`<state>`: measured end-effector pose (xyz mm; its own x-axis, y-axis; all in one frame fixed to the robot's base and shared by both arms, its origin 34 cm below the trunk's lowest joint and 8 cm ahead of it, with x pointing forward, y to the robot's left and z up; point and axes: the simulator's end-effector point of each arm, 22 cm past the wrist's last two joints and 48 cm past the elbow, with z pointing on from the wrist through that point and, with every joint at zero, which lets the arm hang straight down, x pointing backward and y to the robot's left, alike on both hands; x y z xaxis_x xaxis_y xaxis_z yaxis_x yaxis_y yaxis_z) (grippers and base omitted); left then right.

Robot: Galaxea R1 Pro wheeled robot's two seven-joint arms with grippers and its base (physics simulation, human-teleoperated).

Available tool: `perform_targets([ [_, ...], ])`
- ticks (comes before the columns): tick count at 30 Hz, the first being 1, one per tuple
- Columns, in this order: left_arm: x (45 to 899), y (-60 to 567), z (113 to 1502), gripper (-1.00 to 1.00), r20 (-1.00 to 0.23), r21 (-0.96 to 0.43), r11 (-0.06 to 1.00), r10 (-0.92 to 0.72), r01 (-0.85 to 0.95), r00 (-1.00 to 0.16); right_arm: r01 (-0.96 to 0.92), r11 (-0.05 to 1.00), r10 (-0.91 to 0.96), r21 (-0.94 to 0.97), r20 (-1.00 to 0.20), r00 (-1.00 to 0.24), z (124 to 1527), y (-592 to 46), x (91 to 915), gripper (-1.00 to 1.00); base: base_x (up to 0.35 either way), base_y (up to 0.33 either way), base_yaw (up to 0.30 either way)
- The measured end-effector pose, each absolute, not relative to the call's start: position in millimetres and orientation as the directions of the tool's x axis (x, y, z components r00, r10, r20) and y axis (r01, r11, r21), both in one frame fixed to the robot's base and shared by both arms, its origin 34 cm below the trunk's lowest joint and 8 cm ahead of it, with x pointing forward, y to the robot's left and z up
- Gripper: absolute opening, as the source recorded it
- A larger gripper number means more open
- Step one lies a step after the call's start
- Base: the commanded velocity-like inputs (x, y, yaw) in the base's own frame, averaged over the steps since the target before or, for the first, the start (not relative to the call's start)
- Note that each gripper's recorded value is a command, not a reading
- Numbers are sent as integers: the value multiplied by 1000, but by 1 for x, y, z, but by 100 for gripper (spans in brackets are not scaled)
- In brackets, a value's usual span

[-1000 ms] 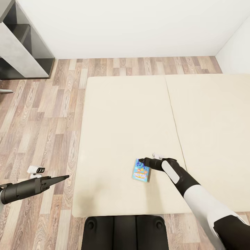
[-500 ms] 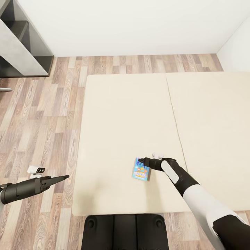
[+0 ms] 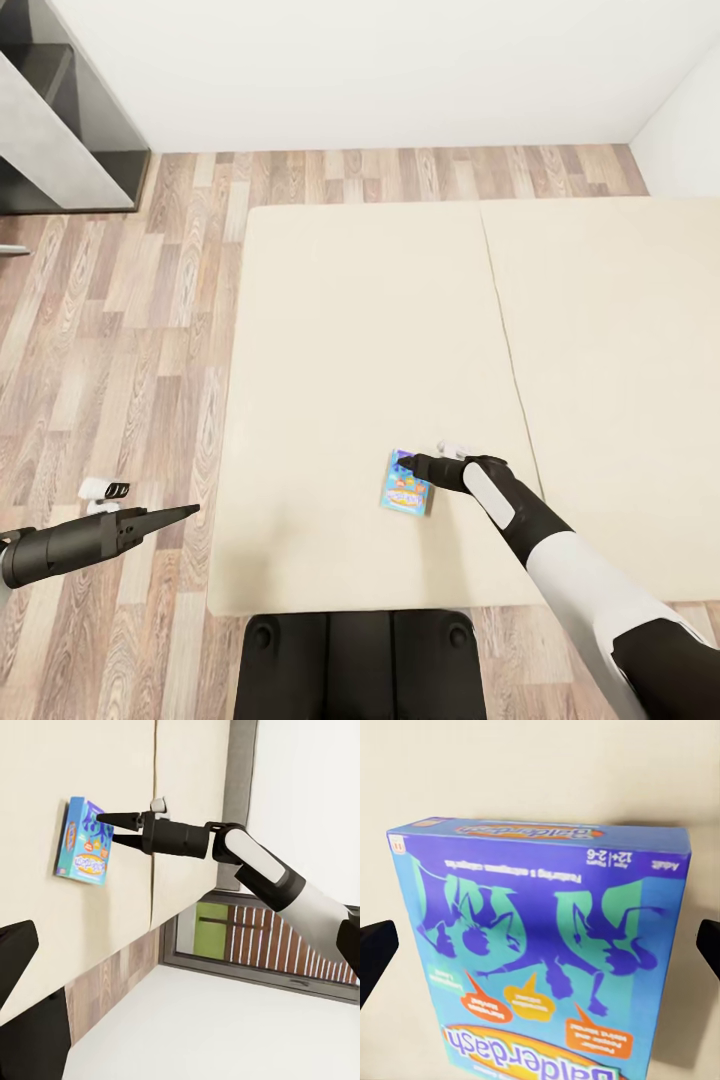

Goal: Put all the toys in the child's room - the three board games (two on the bed and one on the table), the two jigsaw puzzles on the table, and the tennis ball on the table - inside the toy box on the table in the child's room.

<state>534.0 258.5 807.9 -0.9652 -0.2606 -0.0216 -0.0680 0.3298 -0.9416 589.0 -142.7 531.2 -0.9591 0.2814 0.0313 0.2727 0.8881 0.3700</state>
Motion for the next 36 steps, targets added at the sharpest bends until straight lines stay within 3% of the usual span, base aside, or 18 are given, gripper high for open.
perform_targets([
  [36,534,259,807,100,-20,-941,330,-261,-70,-965,243,903,251,355,23,-968,530,-145,588,100,0,0,0],
])
